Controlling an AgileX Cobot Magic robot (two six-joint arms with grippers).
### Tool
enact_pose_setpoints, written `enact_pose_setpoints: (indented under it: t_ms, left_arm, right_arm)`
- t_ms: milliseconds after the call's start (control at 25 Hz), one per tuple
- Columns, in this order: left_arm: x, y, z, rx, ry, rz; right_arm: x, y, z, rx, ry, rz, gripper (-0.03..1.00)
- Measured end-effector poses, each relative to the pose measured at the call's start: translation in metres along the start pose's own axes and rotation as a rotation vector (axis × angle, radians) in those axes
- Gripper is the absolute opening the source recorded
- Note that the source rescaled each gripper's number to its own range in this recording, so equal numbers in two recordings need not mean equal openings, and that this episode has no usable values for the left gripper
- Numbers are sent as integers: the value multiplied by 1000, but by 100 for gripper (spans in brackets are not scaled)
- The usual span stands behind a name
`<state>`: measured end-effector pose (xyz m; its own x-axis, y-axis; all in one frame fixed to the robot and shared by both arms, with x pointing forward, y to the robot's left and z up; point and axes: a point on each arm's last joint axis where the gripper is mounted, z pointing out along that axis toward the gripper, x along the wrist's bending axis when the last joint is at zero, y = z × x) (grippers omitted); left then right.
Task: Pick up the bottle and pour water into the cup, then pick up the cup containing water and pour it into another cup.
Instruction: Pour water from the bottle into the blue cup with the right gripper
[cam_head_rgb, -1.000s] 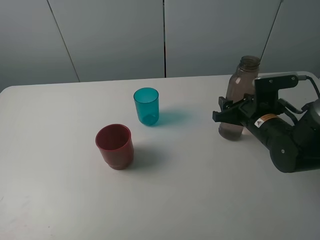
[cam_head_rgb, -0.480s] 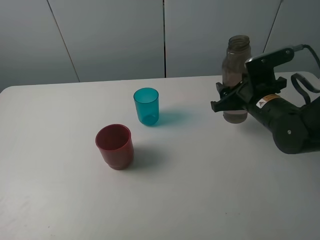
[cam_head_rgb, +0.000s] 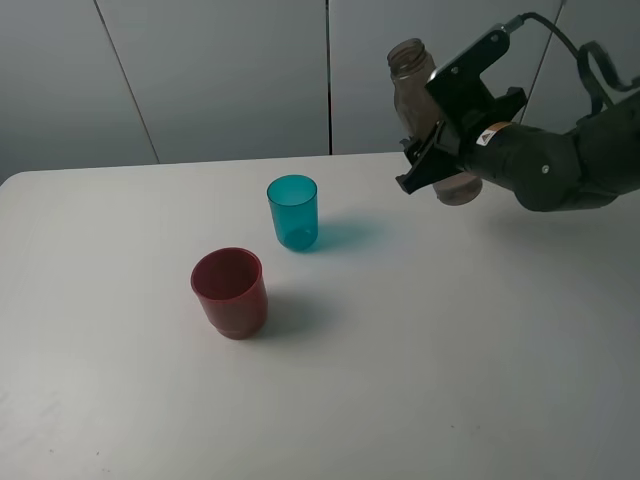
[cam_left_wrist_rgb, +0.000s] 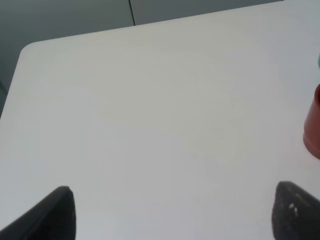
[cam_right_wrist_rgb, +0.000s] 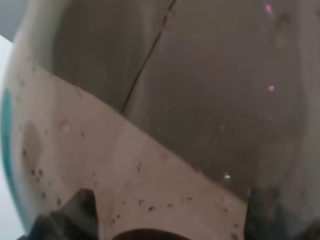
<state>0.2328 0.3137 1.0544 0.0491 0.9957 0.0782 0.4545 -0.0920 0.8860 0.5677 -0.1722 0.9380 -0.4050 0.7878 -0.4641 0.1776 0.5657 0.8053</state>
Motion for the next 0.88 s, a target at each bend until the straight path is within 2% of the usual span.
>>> enact_pose_setpoints:
  t_ms: [280,640,880]
  left_arm:
    - [0,0,0,0,0,-2]
    - [0,0,0,0,0,-4]
    - [0,0,0,0,0,-6]
  right_arm:
    - [2,14,23,44,15,-185,0]
    - [21,16,50,75,39,-371,0]
    - [42,15,54,81,84,-530,0]
